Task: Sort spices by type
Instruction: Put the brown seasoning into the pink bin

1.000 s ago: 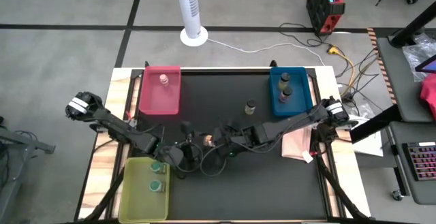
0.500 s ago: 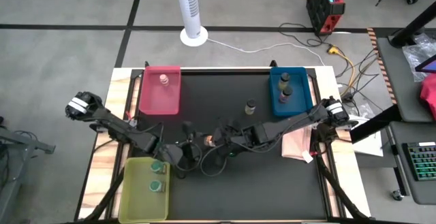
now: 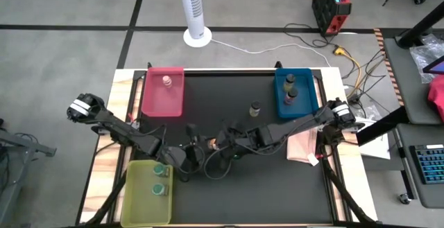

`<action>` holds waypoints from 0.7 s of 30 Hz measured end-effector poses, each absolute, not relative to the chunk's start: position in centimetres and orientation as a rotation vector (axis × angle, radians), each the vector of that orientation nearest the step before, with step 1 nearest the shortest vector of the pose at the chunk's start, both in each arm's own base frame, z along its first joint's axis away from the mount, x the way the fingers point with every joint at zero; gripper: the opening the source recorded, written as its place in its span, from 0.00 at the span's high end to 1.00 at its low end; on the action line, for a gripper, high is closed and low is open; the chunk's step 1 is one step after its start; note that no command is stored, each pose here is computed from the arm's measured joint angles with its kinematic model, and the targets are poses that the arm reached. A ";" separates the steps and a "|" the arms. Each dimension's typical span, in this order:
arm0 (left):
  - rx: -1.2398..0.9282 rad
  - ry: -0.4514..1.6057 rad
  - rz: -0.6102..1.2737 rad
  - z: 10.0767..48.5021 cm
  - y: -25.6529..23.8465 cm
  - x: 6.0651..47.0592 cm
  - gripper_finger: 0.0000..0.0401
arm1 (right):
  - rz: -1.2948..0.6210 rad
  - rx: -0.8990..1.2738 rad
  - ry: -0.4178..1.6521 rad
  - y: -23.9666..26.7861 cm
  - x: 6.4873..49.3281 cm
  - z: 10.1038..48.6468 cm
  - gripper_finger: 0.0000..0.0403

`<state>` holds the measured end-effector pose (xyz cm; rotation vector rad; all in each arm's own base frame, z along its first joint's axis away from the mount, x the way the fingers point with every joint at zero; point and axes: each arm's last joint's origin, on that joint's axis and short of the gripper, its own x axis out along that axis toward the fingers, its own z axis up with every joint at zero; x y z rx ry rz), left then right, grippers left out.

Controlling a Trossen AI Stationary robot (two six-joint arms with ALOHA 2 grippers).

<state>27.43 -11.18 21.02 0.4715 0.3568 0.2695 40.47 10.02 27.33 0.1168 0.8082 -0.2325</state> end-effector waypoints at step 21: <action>0.282 -0.184 -0.073 21.3 -11.5 24.0 0.56 | -0.149 -0.211 0.430 16.7 32.9 31.0 0.24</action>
